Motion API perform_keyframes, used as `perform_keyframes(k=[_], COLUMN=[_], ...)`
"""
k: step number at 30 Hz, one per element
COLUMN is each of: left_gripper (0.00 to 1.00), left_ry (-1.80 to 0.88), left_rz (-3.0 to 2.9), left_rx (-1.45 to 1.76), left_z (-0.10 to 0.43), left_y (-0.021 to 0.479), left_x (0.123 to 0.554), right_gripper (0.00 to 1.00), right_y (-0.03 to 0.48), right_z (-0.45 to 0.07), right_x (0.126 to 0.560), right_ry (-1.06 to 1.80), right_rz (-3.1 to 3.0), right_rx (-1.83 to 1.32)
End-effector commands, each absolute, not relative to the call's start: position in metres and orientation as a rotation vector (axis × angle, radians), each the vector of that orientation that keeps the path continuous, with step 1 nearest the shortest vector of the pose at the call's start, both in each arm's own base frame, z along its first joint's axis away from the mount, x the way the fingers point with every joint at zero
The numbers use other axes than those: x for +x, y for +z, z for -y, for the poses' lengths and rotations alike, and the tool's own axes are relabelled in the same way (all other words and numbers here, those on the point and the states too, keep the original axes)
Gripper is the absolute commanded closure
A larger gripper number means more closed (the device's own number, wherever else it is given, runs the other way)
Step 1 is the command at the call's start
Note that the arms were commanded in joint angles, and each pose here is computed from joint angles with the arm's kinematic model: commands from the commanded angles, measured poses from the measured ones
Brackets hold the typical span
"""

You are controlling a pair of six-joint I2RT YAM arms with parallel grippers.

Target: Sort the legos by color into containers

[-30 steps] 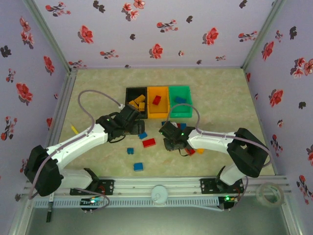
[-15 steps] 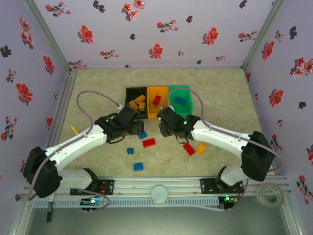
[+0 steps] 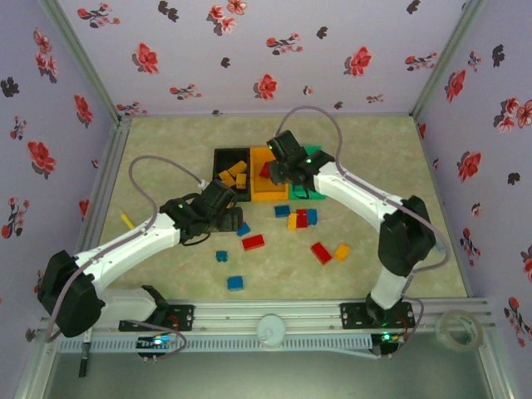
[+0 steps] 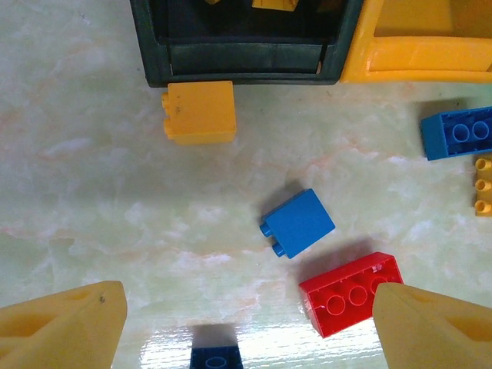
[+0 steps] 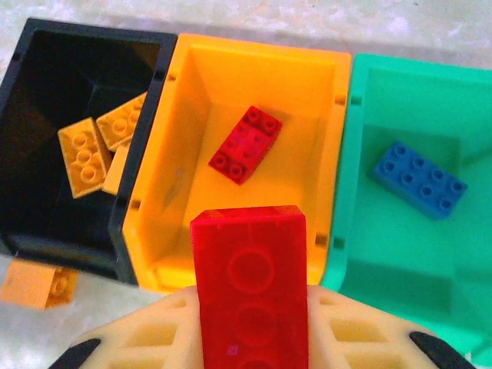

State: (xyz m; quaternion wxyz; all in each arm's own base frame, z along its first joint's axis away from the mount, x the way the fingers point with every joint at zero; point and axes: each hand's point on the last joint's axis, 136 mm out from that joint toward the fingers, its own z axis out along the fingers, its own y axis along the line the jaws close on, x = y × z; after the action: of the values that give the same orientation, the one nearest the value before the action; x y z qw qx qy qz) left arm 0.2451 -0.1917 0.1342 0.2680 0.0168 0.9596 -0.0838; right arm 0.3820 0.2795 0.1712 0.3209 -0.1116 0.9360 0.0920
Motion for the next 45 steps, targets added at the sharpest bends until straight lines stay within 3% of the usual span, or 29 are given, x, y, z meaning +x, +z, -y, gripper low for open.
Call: perform_keyframes(k=[1,3,7,9,26,45], left_gripper=[0.16,0.16,0.16,0.16,0.12,0.10], left_ry=[-0.200,-0.200,-0.192,-0.190,-0.094,0.063], left_rz=[-2.589,-2.589,-2.594,-2.594,-2.602,-2.629], left_rx=[0.015,0.017,0.023,0.022,-0.009,0.010], left_z=[0.182,0.181,0.180,0.179,0.171,0.179], left_y=[0.136,0.136,0.136,0.135,0.122,0.083], left_x=[0.242,0.241,0.240,0.239,0.244,0.283], right_gripper=[0.70,0.66,0.44,0.40,0.38,0.36], right_y=[0.168,0.162,0.156,0.158,0.182,0.197], right_z=[-0.286,-0.286,-0.286,-0.286,-0.255,-0.205], right_x=[0.400,0.410,0.419,0.418,0.355,0.290], right_ry=[0.254,0.237,0.227,0.240,0.276,0.256], right_rz=[-2.472,-2.486,-2.513,-2.511,-2.457,-2.418], right_rx=[-0.317,-0.306,-0.291,-0.289,-0.267,-0.231])
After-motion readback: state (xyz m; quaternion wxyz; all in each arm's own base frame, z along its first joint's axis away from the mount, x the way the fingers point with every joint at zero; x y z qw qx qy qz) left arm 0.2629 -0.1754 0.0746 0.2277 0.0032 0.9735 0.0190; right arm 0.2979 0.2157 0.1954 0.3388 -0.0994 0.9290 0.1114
